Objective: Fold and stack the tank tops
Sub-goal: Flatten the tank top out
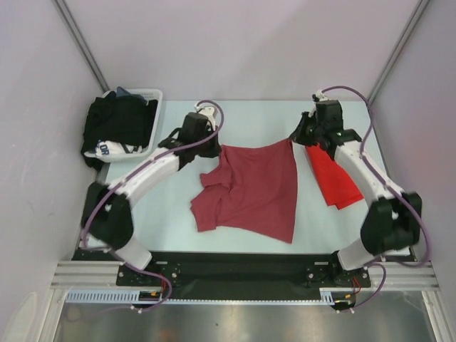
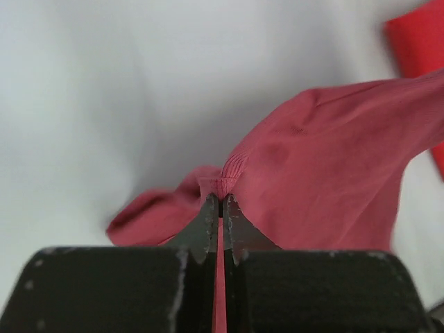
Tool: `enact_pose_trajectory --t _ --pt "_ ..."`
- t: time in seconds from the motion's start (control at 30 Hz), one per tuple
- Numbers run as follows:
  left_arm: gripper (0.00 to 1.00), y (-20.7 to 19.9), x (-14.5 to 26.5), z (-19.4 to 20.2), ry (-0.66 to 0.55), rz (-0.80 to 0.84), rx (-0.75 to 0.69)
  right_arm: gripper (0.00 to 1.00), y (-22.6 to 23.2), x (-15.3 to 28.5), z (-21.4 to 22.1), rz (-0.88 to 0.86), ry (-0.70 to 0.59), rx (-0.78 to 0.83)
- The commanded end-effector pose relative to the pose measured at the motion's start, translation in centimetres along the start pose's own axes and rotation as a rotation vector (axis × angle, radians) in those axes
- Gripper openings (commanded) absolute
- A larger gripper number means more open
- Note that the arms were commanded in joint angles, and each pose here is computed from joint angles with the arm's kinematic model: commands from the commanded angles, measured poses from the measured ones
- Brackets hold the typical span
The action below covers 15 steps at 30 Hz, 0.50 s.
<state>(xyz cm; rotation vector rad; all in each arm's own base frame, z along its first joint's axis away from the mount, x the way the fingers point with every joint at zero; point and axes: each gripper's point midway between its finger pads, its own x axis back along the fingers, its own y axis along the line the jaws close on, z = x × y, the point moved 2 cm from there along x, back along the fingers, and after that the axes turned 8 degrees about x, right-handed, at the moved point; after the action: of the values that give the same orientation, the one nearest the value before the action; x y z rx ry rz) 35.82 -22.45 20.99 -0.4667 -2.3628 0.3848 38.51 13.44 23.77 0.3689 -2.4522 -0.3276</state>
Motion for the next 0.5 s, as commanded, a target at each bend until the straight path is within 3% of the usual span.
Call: enact_pose_trajectory --t 0.0,0.07,0.13,0.17,0.2,0.23,0.27,0.3,0.4,0.47 --pt "0.00 1.7 -6.0 -2.7 -0.066 0.006 0.083 0.00 0.4 -3.5 -4.6 -0.098 -0.124 -0.019" --pt "0.00 2.1 -7.9 -5.6 -0.096 0.008 0.090 0.00 -0.9 -7.3 -5.9 -0.080 -0.112 -0.042" --pt "0.00 3.4 -11.5 -6.0 -0.070 -0.018 0.097 0.00 -2.4 -9.6 -7.9 -0.052 -0.133 -0.074" --pt "0.17 4.6 -14.7 -9.6 -0.102 -0.053 0.109 0.33 -4.9 -13.0 -10.7 0.021 -0.157 -0.151" --pt "0.17 5.0 -14.7 -8.8 -0.068 -0.069 0.113 0.34 -4.9 -13.1 -10.8 0.022 -0.157 -0.152" --pt "0.42 4.6 -14.3 -12.2 -0.128 -0.069 0.131 0.51 -6.0 -14.3 -10.1 0.062 -0.129 -0.175" --pt "0.73 5.9 -16.2 -11.2 -0.087 -0.111 0.144 0.69 -5.8 -13.9 -11.0 0.071 -0.146 -0.176" --pt "0.79 6.6 -16.1 -10.7 -0.048 -0.148 0.149 0.74 -5.9 -13.9 -10.3 0.089 -0.128 -0.167" --pt "0.89 7.3 -14.6 -11.8 -0.094 -0.209 0.136 0.72 -5.9 -12.1 -8.1 0.105 -0.125 -0.142" --pt "0.92 7.8 -12.3 -9.8 -0.094 -0.219 0.130 0.62 -5.5 -9.5 -7.3 0.068 -0.136 -0.163"
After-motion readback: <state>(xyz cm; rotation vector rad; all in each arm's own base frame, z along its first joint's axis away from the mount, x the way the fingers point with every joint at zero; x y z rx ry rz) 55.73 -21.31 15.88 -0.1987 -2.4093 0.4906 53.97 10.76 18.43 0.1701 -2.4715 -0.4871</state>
